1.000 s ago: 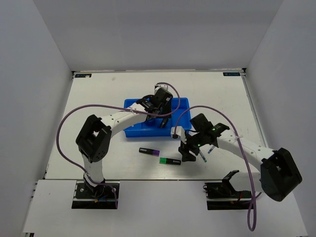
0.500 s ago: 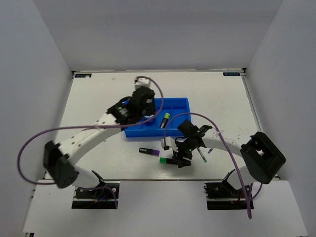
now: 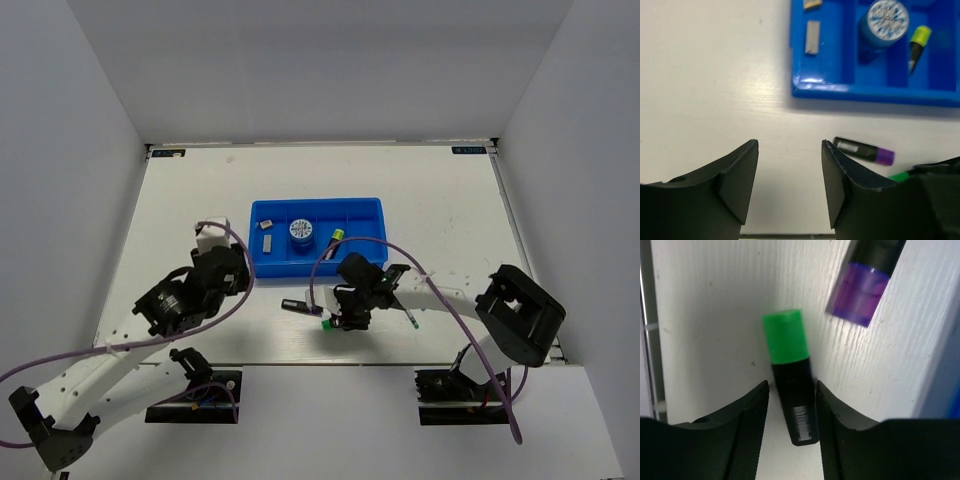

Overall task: Sort the stationery into containers
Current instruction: Pick up the pen from the center of the board.

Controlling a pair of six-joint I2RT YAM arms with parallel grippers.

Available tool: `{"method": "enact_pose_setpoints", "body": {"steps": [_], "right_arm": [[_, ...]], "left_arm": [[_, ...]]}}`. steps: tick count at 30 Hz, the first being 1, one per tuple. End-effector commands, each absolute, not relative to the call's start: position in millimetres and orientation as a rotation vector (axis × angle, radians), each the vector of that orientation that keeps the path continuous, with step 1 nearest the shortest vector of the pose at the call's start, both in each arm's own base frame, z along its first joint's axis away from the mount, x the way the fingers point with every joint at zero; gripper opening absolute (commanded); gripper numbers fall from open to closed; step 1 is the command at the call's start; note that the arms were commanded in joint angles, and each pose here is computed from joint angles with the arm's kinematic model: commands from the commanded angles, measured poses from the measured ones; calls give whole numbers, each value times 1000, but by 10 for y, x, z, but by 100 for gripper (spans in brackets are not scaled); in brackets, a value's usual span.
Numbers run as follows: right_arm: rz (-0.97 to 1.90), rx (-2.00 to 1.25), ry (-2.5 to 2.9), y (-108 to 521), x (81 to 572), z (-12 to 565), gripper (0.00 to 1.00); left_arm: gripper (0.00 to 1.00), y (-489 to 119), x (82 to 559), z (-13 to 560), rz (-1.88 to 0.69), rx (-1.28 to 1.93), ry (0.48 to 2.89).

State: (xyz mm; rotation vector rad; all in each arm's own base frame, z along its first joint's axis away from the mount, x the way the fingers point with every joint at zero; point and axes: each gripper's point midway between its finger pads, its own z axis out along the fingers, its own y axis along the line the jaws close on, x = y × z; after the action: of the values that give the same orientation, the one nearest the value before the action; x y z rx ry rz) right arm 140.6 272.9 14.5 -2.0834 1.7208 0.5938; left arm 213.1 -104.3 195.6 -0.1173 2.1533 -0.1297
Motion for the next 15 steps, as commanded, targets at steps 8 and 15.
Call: {"method": "enact_pose_setpoints", "body": {"steps": [8, 15], "right_arm": [[258, -2179, 1817, 2193, 1375, -187, 2], [217, -2009, 1763, 2305, 1583, 525, 0]], "left_arm": [[60, -1023, 1851, 1491, -155, -60, 2297], [71, -1644, 1726, 1364, -375, 451, 2368]]}}
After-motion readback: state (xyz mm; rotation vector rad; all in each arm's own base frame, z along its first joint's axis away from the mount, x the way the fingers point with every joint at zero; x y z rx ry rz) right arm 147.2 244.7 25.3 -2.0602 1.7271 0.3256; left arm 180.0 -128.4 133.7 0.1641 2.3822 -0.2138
